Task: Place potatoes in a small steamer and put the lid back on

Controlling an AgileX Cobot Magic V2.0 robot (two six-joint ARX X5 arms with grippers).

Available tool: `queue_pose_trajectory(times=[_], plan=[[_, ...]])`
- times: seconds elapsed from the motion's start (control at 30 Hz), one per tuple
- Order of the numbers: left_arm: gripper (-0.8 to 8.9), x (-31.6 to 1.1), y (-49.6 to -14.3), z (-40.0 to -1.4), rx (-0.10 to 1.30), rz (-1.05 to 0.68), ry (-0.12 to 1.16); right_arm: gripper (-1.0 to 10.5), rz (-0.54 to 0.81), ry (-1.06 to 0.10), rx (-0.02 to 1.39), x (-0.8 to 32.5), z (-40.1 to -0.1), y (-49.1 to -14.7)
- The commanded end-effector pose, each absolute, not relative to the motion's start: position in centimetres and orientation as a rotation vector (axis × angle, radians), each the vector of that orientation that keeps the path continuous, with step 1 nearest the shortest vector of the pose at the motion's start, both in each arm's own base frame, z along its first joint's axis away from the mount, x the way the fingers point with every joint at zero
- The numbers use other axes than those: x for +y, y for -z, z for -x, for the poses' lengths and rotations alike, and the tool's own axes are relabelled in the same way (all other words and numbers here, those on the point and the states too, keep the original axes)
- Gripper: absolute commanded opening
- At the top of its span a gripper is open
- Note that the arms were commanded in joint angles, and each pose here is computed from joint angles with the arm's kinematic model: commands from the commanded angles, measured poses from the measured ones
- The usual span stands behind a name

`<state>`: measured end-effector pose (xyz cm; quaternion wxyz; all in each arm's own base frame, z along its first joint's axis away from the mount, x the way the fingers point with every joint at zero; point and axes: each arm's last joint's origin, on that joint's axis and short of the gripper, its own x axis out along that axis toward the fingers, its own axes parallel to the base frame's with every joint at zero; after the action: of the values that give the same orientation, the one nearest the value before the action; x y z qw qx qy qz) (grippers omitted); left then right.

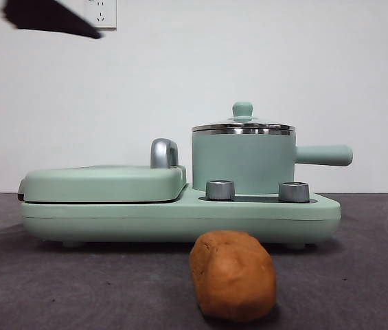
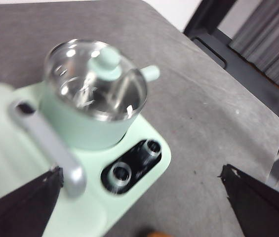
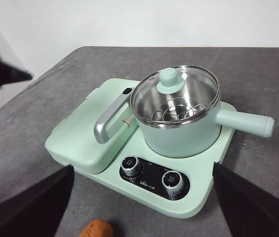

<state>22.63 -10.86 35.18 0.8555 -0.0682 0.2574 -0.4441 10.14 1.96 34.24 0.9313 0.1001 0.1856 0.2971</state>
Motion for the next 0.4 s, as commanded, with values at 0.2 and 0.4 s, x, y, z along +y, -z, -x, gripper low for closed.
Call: queue_pose_trajectory(times=[0.2, 0.4], plan=[[5.21, -16.6, -37.6, -28.3, 0.571, 0.05, 1.028, 4.5, -0.193, -0.613, 0.361, 2.0, -10.1, -34.8], [5.22, -20.9, -37.0, -32.3, 0.616, -0.05, 0.943, 4.5, -0.193, -0.613, 0.361, 2.0, -10.1, -34.8]])
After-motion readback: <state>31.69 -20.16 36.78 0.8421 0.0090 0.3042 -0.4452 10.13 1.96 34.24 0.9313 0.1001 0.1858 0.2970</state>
